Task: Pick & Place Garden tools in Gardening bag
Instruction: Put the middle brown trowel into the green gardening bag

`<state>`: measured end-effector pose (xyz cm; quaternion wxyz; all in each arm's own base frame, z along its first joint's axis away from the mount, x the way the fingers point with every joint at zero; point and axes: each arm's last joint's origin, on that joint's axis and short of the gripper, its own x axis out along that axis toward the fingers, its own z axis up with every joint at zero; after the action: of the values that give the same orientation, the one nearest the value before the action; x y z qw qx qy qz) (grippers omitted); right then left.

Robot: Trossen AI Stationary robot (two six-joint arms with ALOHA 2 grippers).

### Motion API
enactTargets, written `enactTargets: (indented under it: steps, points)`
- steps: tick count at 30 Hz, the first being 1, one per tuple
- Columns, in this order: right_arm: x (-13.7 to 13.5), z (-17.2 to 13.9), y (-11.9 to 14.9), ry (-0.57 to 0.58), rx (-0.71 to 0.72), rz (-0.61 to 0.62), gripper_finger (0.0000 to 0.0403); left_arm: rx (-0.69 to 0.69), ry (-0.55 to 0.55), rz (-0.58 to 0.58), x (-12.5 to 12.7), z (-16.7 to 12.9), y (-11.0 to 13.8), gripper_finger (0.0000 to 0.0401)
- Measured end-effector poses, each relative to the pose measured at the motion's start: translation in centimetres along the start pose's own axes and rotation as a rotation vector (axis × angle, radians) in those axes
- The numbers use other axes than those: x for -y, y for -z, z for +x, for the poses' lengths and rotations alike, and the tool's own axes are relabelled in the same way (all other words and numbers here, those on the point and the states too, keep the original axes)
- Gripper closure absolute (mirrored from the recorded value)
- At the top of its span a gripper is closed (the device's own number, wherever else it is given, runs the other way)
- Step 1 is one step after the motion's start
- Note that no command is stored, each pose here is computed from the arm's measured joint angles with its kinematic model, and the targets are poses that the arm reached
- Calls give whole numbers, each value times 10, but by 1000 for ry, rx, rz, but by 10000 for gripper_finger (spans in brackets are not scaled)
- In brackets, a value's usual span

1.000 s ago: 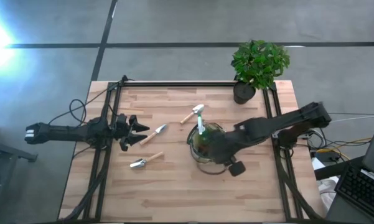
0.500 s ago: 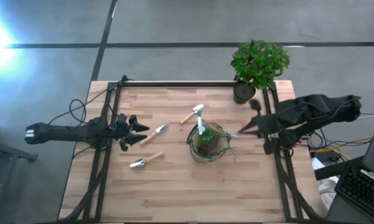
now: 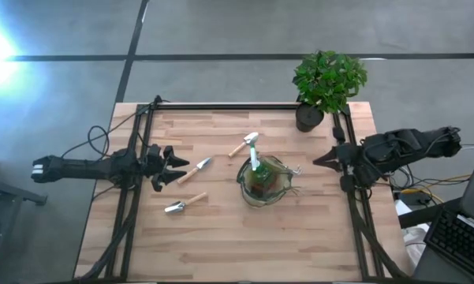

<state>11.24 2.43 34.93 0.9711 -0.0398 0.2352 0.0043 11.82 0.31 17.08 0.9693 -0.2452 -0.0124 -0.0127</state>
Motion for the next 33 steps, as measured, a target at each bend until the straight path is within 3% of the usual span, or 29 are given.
enactTargets:
  steps: [9, 15, 19, 22, 33]
  points:
    - [7, -17, 54, -12, 177, 73, 394, 0, 0, 0, 0, 0, 0, 156]
    - [12, -34, 78, -55, 464, 78, 394, 0, 0, 0, 0, 0, 0, 156]
    - [11, -29, 97, -53, 565, 65, 394, 0, 0, 0, 0, 0, 0, 156]
    - [8, -17, 100, -60, 610, 68, 394, -1, 0, 0, 0, 0, 0, 156]
    - [-2, 29, 122, -37, 533, 31, 394, -19, -11, -1, -1, 0, 2, 156]
